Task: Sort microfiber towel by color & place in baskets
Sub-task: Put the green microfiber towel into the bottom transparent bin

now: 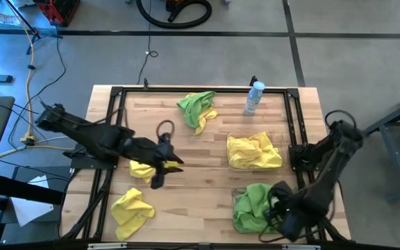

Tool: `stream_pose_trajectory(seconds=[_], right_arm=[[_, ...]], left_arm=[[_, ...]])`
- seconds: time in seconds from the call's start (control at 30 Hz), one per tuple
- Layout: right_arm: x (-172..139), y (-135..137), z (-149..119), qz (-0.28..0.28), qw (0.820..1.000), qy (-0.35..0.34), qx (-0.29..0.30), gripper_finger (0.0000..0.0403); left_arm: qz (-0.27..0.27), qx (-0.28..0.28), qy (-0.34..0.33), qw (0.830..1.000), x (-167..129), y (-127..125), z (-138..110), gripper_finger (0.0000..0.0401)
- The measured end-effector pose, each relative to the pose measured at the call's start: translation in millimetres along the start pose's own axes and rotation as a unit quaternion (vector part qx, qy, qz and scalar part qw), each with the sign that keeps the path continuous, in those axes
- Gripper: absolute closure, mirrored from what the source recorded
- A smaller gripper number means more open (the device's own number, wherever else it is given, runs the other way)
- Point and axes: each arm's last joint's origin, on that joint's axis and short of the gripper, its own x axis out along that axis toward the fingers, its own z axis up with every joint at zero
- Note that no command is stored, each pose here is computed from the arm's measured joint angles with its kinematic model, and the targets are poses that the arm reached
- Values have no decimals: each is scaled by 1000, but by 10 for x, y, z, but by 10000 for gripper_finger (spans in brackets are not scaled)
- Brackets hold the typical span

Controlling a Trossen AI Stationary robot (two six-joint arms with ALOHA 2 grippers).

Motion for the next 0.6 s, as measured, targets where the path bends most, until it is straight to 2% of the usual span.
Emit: stream_pose_trajectory(seconds=[0.2,0.37,0.47,0.6], right_arm=[[453,270,131,-78,995,-47,47,399],[832,410,163,-150,987,-43,43,399],[1020,479,144,-163,985,-36,44,399],[1150,552,104,-144,988,-38,42,401]], left_arm=[[-20,-17,-10,1000,-158,74,-167,288],[-35,-17,4,999,-188,73,-247,288],[-40,-14,5,999,-194,46,-255,288],[-47,-9,7,999,-202,9,-268,288]])
